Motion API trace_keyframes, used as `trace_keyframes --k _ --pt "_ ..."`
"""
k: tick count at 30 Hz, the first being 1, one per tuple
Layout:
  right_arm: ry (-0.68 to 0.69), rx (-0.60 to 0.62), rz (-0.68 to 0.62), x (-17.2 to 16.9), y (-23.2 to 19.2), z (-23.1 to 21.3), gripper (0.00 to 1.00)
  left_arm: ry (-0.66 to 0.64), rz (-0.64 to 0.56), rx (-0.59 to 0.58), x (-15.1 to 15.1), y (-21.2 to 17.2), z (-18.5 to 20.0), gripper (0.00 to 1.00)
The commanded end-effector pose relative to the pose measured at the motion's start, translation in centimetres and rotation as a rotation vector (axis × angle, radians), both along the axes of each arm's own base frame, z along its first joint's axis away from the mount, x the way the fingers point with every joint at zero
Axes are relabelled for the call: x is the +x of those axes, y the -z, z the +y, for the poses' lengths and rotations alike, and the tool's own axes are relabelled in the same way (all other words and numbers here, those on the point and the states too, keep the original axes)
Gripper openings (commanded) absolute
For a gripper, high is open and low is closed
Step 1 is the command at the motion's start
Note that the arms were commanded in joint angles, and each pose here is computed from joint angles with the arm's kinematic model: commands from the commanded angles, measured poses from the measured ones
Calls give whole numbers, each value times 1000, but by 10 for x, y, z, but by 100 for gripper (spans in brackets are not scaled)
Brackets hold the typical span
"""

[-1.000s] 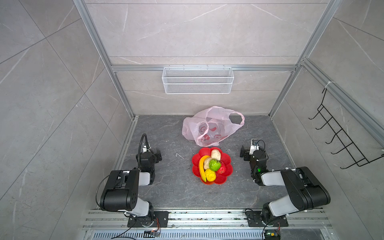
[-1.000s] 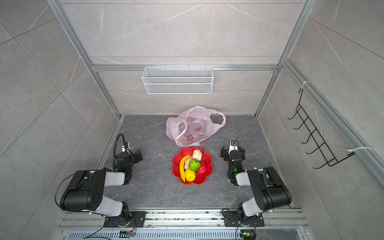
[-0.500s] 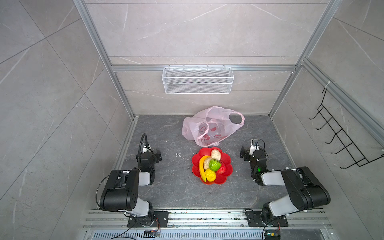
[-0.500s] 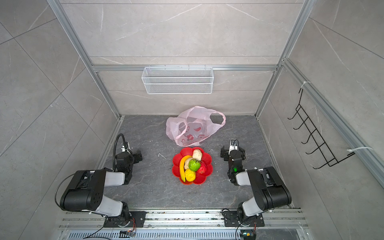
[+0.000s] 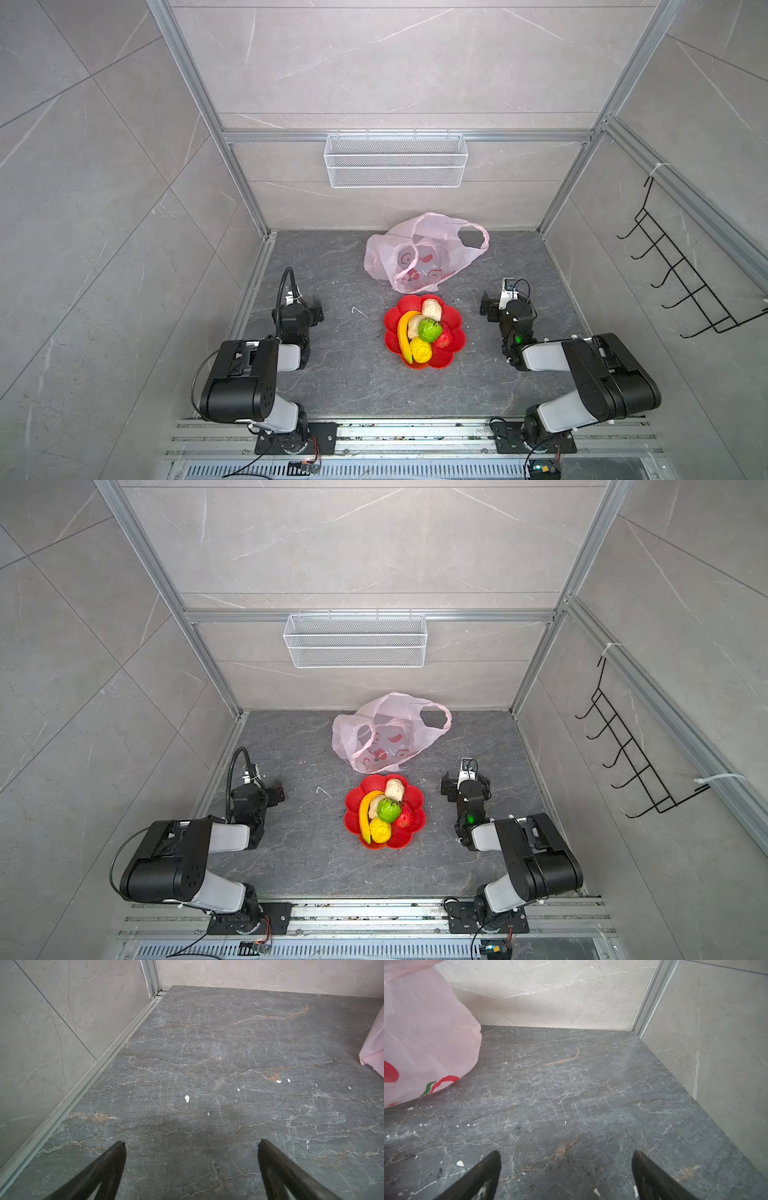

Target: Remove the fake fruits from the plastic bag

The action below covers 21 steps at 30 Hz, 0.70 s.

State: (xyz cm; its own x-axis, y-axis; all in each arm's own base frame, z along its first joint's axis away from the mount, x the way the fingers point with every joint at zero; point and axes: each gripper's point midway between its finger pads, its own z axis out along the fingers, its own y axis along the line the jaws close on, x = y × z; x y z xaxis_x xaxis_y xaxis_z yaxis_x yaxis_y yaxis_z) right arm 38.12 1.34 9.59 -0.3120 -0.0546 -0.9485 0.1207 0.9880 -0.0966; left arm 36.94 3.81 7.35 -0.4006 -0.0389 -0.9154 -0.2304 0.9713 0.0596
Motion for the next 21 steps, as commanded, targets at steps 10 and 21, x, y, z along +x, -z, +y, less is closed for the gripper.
trace_keyframes --k 10,21 --pt "-1 12 6 2 1 1 99 15 -53 13 11 -16 0 100" --pt "-1 28 12 4 1 -1 99 15 -52 12 11 -16 0 100"
